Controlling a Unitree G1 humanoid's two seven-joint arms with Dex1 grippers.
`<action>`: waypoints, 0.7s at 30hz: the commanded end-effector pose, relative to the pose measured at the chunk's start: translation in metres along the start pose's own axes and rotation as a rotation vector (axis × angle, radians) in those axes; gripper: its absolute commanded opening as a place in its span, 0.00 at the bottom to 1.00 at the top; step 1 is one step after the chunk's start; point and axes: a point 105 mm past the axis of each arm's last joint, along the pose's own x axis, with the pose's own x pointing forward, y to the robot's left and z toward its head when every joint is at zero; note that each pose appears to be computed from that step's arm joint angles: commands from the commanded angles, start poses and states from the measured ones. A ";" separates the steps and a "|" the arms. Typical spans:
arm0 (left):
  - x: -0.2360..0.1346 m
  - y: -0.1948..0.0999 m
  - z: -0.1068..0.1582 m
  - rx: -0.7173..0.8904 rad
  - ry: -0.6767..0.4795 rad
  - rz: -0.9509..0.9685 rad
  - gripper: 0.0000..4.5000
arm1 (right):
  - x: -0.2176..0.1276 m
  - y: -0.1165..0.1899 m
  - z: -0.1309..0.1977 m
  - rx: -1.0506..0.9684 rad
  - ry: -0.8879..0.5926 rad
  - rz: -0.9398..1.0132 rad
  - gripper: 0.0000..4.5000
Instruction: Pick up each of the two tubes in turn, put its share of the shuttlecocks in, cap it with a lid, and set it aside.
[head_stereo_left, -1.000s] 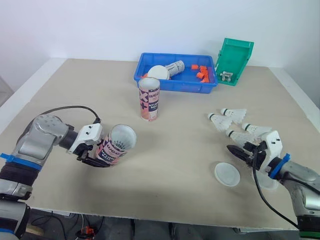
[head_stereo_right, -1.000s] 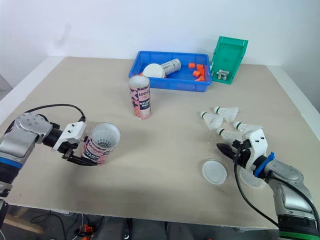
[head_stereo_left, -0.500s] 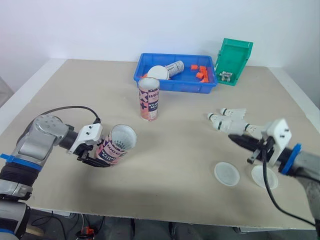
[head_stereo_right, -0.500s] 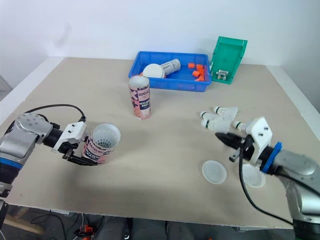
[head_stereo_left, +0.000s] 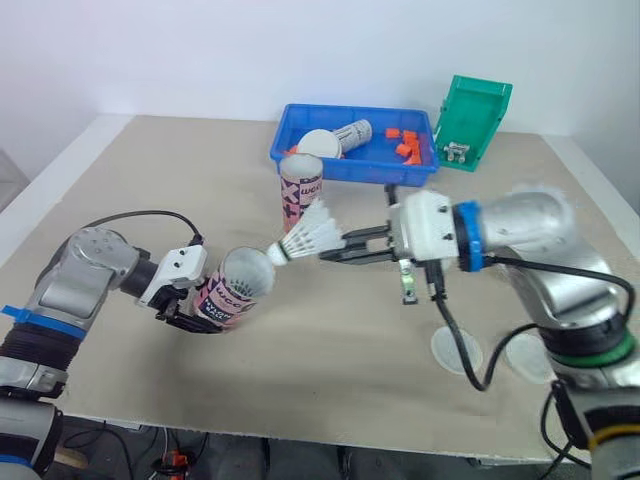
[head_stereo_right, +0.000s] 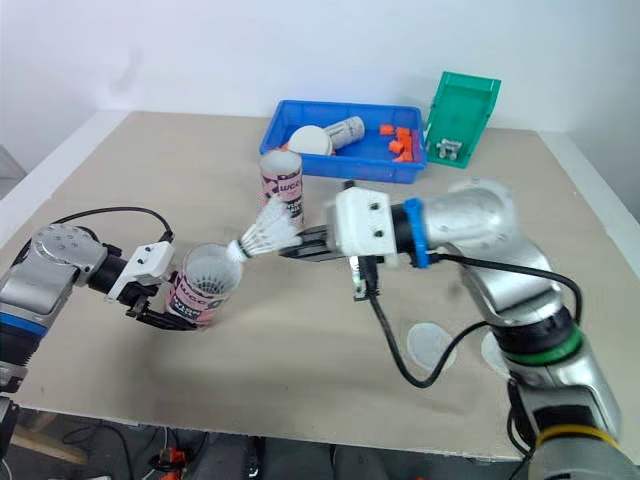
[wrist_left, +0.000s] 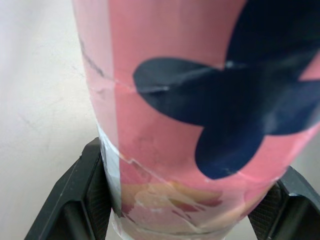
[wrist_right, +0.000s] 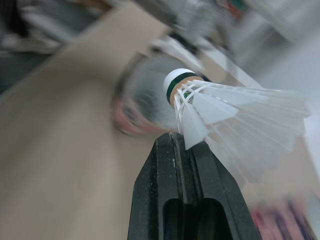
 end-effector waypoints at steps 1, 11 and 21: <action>0.008 -0.003 -0.005 -0.016 0.024 -0.020 0.67 | 0.010 -0.009 0.003 -0.085 0.008 0.040 0.02; 0.008 -0.002 -0.002 -0.010 0.022 -0.024 0.67 | 0.039 -0.021 0.002 -0.197 0.033 0.136 0.02; 0.007 -0.002 -0.003 -0.009 0.025 -0.018 0.67 | 0.020 -0.034 0.030 -0.060 -0.205 0.126 0.38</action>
